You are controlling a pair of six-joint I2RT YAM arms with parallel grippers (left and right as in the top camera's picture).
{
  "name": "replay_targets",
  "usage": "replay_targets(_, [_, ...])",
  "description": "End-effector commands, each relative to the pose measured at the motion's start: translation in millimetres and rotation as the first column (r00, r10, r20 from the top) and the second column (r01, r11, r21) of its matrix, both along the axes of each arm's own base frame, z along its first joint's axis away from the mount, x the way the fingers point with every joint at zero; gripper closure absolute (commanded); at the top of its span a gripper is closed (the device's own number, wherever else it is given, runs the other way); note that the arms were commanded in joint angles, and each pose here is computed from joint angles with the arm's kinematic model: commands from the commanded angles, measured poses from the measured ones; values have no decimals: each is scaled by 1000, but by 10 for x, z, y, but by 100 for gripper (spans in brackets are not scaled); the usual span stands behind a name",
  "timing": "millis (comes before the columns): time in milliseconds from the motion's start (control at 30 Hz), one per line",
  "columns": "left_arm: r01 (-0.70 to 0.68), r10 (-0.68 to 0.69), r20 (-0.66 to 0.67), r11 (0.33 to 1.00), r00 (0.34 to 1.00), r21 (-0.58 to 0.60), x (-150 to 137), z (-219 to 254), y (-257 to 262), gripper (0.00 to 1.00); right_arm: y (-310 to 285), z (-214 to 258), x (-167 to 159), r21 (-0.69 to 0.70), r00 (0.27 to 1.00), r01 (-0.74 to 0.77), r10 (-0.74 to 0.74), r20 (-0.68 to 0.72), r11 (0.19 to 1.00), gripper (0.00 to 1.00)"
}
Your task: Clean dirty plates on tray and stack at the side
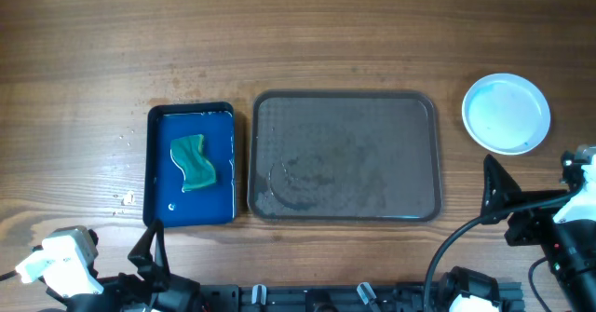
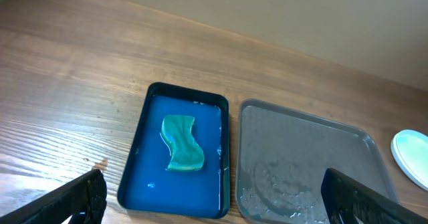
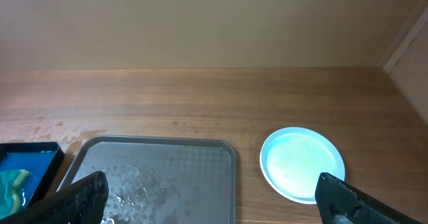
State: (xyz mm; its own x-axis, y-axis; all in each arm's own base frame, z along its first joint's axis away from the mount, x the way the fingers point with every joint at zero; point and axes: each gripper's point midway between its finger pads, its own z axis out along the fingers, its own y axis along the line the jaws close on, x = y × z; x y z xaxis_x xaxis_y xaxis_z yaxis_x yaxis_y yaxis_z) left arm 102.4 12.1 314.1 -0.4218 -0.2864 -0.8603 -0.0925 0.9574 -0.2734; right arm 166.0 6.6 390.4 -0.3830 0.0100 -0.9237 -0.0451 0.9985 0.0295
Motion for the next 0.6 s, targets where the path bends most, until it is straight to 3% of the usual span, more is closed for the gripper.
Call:
replay_targets(0, [-16, 16, 8, 1000, 1000, -6, -10, 17, 29, 0, -18, -33, 18, -11, 1000, 2, -2, -11, 1000, 0])
replay_targets(233, [19, -17, 51, 999, 999, -39, 32, 122, -53, 0, -18, -33, 18, -11, 1000, 2, -2, -11, 1000, 0])
replay_targets(567, [-100, 148, 388, 985, 910, -141, 185, 970, 66, 0, -18, -33, 18, -11, 1000, 2, -2, -11, 1000, 0])
